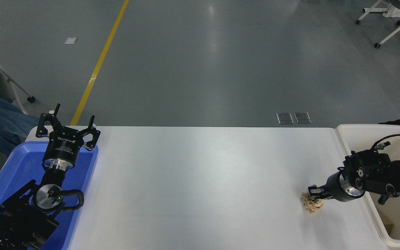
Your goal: Pick up paper ball place in dustbin
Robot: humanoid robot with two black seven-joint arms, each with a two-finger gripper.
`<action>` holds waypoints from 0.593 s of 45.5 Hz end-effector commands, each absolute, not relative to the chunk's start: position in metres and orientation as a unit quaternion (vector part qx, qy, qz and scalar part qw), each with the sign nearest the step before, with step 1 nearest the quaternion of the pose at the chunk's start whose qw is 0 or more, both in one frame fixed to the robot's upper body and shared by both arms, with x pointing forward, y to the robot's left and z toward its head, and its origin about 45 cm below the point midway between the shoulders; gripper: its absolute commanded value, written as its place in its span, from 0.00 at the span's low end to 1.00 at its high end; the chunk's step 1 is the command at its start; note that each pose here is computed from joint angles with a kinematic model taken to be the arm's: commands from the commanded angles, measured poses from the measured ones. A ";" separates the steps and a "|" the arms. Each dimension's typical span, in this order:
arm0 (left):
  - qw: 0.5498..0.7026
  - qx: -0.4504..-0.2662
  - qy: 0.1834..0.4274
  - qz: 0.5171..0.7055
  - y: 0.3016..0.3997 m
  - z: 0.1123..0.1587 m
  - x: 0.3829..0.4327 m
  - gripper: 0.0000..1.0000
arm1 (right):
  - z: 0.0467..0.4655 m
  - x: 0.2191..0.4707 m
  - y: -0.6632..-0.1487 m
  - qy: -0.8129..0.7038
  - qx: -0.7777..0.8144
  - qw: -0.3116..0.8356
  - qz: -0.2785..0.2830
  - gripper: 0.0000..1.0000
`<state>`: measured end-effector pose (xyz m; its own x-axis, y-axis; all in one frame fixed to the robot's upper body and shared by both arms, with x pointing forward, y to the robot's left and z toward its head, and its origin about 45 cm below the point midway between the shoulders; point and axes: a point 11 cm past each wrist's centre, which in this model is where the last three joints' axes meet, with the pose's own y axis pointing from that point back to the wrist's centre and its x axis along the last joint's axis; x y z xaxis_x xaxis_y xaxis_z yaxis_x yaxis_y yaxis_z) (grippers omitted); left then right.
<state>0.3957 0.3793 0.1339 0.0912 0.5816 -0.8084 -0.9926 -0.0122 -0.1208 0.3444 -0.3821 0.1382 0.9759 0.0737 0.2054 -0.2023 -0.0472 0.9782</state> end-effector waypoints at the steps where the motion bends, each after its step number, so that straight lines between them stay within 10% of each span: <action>1: 0.644 -0.363 0.283 0.611 0.3791 0.1340 0.3957 1.00 | 0.250 0.349 -0.389 -0.039 0.713 0.692 0.106 0.00; 15: 0.645 -0.362 0.284 0.610 0.3786 0.1339 0.3957 1.00 | 0.406 0.333 -0.361 -0.049 0.707 0.695 0.121 0.00; 27: 0.645 -0.363 0.283 0.610 0.3788 0.1341 0.3957 1.00 | 0.430 0.327 -0.346 -0.045 0.700 0.697 0.149 0.00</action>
